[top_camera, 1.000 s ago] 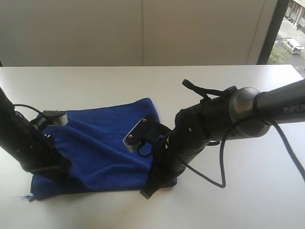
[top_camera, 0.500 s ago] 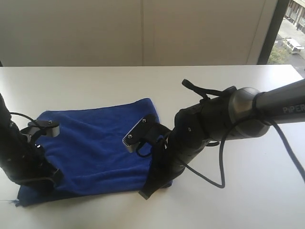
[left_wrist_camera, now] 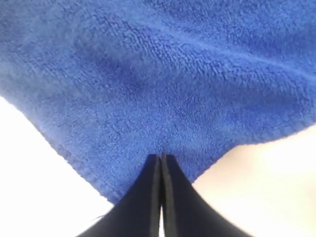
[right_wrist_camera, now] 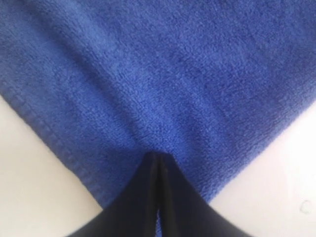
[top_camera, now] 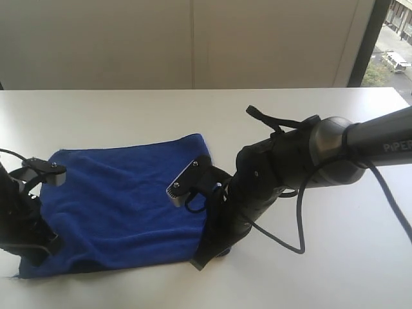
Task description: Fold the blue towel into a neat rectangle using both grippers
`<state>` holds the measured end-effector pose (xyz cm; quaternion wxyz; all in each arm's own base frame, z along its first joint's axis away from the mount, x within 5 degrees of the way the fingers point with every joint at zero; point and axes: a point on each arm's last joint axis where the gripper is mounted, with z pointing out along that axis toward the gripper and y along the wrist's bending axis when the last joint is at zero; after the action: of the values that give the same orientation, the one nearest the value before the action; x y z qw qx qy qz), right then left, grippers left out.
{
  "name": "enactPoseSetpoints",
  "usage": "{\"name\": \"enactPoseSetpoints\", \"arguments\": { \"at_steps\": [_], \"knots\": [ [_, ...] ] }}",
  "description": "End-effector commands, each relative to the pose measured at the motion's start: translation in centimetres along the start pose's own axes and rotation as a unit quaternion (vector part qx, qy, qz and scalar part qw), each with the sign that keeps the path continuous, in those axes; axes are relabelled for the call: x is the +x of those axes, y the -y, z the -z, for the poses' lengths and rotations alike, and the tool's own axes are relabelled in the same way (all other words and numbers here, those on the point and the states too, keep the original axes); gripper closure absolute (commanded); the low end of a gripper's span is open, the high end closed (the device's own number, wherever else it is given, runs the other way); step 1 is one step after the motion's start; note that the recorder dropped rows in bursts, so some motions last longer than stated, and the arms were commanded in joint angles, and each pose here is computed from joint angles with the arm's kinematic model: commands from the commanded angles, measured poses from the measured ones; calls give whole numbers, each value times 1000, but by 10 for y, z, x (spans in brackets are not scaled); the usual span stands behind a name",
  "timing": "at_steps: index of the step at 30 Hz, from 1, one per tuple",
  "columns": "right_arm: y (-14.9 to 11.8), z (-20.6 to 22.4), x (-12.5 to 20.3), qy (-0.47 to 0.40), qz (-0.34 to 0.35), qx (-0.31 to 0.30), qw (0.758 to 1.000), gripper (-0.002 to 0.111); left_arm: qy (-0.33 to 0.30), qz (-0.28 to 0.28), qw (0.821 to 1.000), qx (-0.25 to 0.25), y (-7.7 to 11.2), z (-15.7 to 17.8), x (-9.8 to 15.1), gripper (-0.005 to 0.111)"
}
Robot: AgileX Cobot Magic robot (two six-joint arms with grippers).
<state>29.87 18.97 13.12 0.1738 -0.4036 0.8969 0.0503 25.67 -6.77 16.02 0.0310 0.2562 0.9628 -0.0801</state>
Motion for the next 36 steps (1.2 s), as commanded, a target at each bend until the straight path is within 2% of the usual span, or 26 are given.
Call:
{"name": "enactPoseSetpoints", "arguments": {
  "at_steps": [1, 5, 8, 11, 18, 20, 25, 36],
  "knots": [
    [0, -1, 7, -28, 3, -6, 1000, 108, 16, -1, 1000, -4, 4, 15, 4, 107],
    [0, -1, 8, -31, 3, -7, 999, 108, 75, 15, 997, -8, 4, 19, -5, 107],
    [0, -1, 8, -33, 3, -8, 999, 108, 101, 21, 994, 28, 10, 16, -11, 107],
    [0, -1, 8, -33, 3, -8, 999, 108, 72, 5, 996, 49, 12, 2, -5, 107],
    [0, -1, 8, -33, 3, -8, 999, 108, 35, -2, 998, 46, 10, -12, 6, 107],
    [0, -1, 8, -33, 3, -8, 999, 108, 12, 1, 999, 31, 8, -12, 10, 107],
    [0, -1, 7, -30, 3, -7, 1000, 108, -56, 33, 997, -46, -6, -11, 23, 107],
    [0, -1, 7, -25, 3, -5, 1000, 108, -88, 31, 994, -49, -6, -10, 28, 107]
  ]
}}
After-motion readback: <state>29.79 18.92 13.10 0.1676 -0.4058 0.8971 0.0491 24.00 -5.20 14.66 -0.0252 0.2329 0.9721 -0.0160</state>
